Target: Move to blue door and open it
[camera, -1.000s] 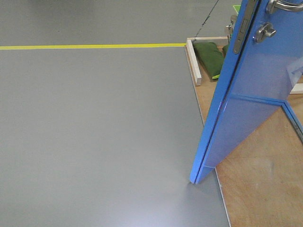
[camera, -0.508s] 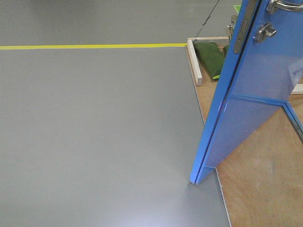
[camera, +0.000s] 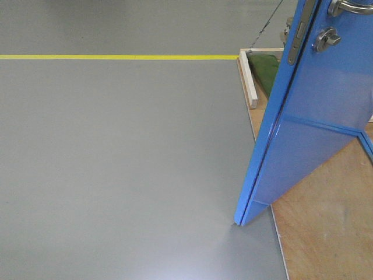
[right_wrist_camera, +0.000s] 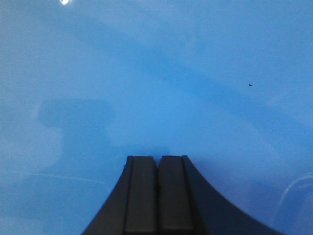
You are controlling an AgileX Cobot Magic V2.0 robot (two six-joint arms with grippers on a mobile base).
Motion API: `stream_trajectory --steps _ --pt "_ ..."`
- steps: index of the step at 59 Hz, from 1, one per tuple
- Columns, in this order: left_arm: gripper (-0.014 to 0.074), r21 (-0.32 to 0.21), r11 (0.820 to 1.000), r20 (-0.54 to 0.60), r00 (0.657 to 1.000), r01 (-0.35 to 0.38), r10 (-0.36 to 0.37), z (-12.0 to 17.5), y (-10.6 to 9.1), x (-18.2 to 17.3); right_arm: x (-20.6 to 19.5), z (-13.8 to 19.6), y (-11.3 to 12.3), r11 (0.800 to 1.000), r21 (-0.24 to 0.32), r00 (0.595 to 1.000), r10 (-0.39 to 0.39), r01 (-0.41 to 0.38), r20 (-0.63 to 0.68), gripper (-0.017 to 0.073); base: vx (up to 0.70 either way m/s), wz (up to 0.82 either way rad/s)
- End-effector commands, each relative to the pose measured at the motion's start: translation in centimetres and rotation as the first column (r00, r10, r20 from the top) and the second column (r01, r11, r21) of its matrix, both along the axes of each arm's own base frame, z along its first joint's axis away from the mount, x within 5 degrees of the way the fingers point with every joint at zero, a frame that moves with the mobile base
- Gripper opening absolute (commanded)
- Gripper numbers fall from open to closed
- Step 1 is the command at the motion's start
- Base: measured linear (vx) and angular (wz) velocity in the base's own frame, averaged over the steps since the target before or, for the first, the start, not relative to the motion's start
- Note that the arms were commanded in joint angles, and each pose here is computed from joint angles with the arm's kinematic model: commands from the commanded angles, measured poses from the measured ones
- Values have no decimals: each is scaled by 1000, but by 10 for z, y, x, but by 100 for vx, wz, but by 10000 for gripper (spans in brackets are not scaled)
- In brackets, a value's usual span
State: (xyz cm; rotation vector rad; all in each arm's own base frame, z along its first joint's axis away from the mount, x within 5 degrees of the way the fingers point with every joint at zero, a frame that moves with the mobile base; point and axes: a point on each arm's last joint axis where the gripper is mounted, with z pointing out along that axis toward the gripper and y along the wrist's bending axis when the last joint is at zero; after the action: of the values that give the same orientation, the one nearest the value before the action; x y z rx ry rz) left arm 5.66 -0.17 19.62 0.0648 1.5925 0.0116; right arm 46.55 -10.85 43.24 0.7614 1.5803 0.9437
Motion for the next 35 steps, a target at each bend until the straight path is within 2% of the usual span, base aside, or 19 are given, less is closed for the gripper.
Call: stream_trajectory --steps 1,35 --pt "73 -12 1000 124 992 6 -5 18 0 -3 -16 35 15 1000 9 995 23 -24 97 -1 5 10" --pt "73 -12 1000 124 992 6 -5 18 0 -3 -16 35 15 1000 9 995 23 -24 97 -1 8 10"
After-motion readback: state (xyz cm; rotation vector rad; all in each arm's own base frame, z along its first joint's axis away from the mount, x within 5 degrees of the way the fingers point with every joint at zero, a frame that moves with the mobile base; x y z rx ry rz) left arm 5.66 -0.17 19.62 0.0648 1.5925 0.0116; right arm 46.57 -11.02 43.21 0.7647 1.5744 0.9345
